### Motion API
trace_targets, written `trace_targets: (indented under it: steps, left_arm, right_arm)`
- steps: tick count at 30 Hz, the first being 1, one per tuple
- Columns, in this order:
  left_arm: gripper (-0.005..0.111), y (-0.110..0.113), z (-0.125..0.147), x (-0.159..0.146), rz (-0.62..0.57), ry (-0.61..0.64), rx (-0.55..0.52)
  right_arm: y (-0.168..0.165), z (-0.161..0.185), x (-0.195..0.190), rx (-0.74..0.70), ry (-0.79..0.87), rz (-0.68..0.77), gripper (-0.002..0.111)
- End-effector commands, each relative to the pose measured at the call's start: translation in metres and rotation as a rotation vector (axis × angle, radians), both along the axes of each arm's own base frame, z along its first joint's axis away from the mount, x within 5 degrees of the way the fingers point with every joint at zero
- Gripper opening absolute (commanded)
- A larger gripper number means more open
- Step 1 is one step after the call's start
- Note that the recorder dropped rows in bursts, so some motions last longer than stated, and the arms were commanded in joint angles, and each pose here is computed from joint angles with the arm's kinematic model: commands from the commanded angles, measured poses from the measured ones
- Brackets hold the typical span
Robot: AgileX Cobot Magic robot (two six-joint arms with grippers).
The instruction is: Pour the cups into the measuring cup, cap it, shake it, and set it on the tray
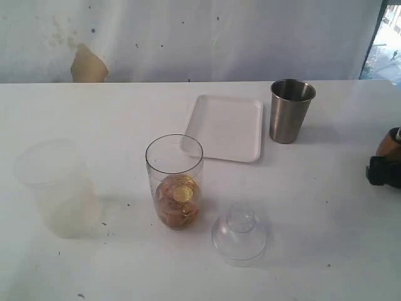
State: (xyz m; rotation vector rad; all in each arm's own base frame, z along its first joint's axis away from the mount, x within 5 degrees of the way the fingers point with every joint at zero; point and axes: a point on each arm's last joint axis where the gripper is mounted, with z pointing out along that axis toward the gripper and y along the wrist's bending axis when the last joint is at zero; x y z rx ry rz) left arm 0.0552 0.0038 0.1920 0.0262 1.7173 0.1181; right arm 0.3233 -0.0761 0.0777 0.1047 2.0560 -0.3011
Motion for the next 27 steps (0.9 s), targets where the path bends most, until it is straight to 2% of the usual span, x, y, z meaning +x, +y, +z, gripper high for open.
trace_targets:
  steps: [1, 14, 18, 19, 20, 25, 27]
  left_arm:
    - [0.0, 0.0, 0.0, 0.0, -0.001, -0.002, -0.011]
    - [0.0, 0.0, 0.0, 0.0, -0.001, -0.002, -0.011]
    - [0.0, 0.0, 0.0, 0.0, -0.001, -0.002, -0.011]
    - [0.0, 0.0, 0.0, 0.0, -0.001, -0.002, -0.011]
    - [0.0, 0.0, 0.0, 0.0, -0.001, -0.002, -0.011]
    - [0.0, 0.0, 0.0, 0.0, -0.001, -0.002, -0.011]
    - [0.0, 0.0, 0.0, 0.0, -0.001, -0.002, -0.011]
  right_arm:
    - [-0.004, -0.002, 0.005, 0.003, -0.027, -0.011, 0.105]
    - [0.001, 0.0, 0.014, 0.017, -0.096, 0.055, 0.103]
    - [0.005, -0.013, 0.021, 0.049, -0.089, 0.103, 0.082]
    - [0.006, -0.014, 0.022, 0.062, -0.097, 0.122, 0.074]
    - [0.01, -0.016, 0.024, 0.106, -0.119, 0.145, 0.056]
    - [0.021, -0.011, 0.028, 0.154, -0.172, 0.257, 0.002]
    - [0.027, -0.008, 0.028, 0.167, -0.204, 0.324, 0.0]
